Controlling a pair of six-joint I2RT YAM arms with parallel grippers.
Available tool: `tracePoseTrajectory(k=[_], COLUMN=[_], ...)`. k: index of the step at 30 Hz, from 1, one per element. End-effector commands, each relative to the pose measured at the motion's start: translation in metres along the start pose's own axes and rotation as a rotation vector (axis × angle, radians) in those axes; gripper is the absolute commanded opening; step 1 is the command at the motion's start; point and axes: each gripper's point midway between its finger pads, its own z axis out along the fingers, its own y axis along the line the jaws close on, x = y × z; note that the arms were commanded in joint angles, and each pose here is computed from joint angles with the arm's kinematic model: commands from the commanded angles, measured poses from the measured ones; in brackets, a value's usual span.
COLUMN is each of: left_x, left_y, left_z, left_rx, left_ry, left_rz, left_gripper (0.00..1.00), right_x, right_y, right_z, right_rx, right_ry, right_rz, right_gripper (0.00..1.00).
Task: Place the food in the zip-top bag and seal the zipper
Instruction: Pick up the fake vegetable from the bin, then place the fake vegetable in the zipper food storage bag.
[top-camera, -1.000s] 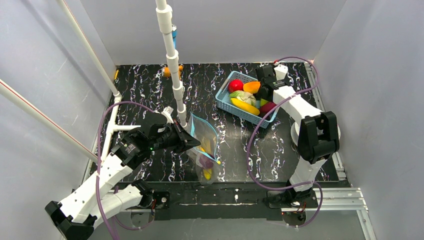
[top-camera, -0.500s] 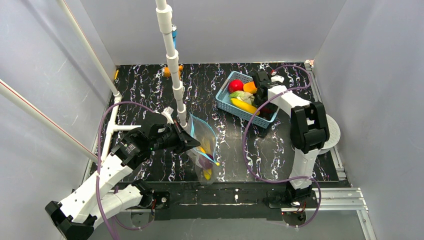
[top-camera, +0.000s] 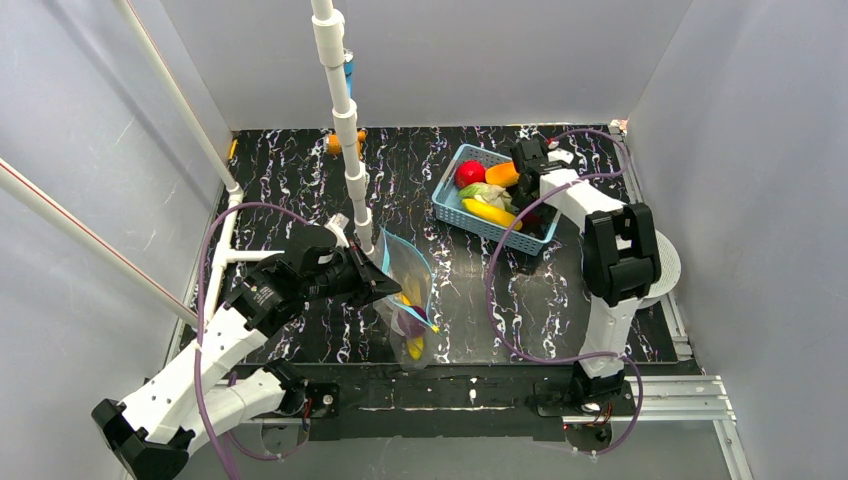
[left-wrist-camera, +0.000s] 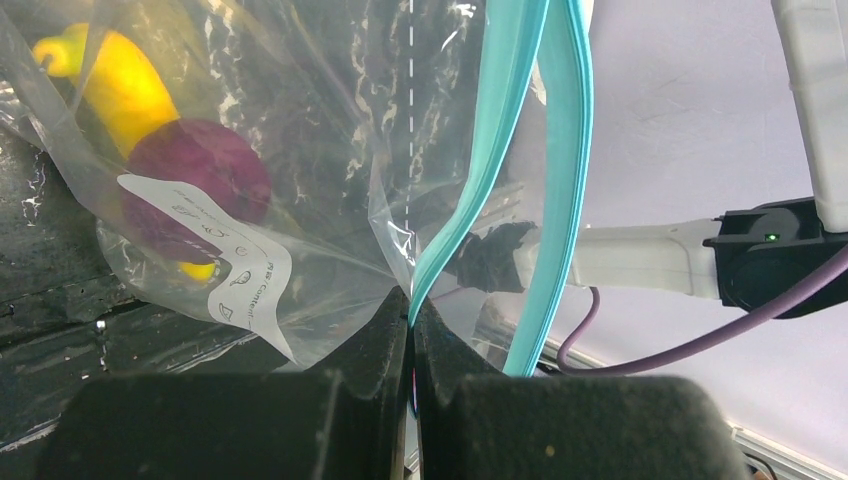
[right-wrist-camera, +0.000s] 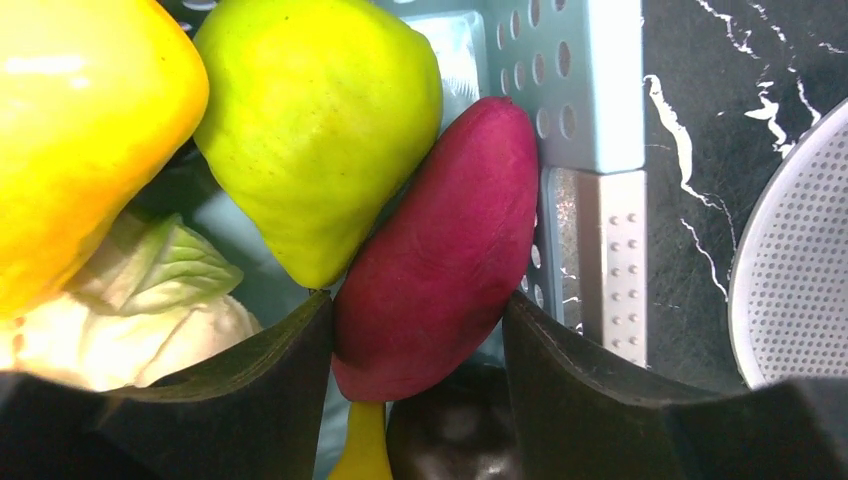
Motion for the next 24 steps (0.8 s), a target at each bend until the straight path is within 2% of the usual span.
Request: tracePoseTrajectory(k=[1,6,13,18,24], left_x=[0.001,0.001,0.001,0.001,0.001], left_y=[-0.005,-0.006,-0.005,-0.005,-0.007], left_z=[-0.001,0.002,0.0,0.002,0.003], left_rx=[0.012,0.014,0.017,0.015,0.021], left_ry=[0.014,0.022,0.014,0.019,0.026], left_rz=[0.014,0.014,0.01,0.012,0.014], left_gripper=[0.0,0.0,0.0,0.0,0.0], right_x=[-0.041,-0.064,-0.091,-0.083,-0.051], right_y=[0.011,0.013,0.02,0.05,0.088], right_z=[-0.039,-0.065,-0.11,-0.164,-0.263], right_rx=[-0.116,-0.166,-0.272,-0.565,-1.063], right_ry=[-0.11,-0.181,-0.276,-0.248,-0.276], right_rz=[0.084,0.114,0.101,-0.001,-0.214], right_gripper=[0.44,0.31,0.18,0.09,0.04])
